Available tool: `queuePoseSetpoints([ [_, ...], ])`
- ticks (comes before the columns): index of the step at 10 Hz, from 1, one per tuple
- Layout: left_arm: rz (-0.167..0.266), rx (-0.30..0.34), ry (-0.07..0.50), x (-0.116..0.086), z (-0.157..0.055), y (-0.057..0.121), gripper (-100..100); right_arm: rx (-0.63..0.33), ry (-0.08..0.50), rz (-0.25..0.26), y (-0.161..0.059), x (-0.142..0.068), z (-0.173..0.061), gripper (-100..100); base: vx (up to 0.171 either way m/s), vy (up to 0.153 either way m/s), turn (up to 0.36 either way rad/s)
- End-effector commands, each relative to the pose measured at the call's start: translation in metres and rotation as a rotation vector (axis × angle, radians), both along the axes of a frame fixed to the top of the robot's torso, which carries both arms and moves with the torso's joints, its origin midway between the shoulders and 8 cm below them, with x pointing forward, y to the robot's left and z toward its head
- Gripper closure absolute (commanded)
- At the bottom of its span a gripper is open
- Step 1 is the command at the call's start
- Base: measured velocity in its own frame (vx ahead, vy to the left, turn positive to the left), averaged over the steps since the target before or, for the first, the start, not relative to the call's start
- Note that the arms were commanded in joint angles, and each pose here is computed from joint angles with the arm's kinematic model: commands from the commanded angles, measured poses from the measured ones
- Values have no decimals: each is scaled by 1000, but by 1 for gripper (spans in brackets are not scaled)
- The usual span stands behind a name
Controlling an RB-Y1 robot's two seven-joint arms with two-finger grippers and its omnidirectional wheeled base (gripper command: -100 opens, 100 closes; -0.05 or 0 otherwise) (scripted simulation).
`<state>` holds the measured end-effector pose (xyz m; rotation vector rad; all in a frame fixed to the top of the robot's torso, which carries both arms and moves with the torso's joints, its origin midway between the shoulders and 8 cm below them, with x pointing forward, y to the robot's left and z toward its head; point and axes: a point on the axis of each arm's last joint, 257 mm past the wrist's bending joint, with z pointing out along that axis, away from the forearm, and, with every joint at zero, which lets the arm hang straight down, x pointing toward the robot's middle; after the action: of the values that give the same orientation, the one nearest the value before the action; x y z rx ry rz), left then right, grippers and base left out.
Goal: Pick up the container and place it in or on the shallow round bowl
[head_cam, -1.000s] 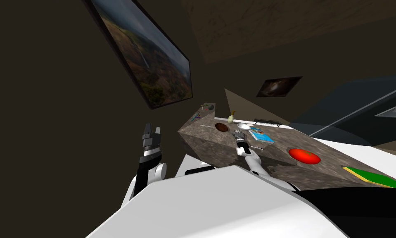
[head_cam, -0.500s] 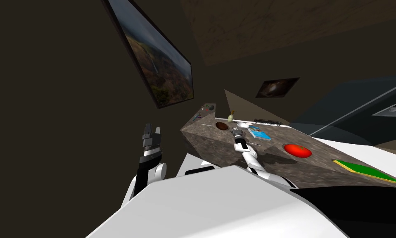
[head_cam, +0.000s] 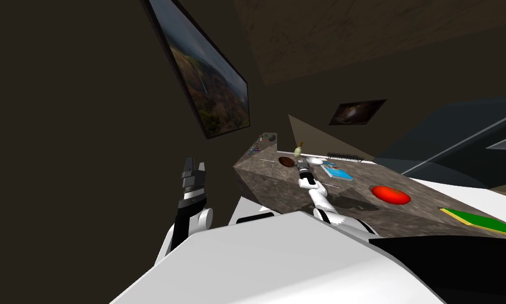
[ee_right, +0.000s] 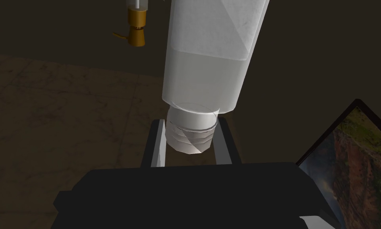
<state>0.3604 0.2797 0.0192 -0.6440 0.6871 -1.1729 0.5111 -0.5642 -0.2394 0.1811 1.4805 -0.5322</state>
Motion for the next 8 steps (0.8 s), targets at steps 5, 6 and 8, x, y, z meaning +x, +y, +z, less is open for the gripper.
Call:
queuePoseSetpoints([
  [5,0,0,0,0,0,0,0,-4,47,-29,-20,19,17,100,72,90,24],
  [6,0,0,0,0,0,0,0,-10,70,-43,-28,18,14,100,152,147,26],
  [8,0,0,0,0,0,0,0,-25,95,-59,-37,11,8,100,151,99,21],
])
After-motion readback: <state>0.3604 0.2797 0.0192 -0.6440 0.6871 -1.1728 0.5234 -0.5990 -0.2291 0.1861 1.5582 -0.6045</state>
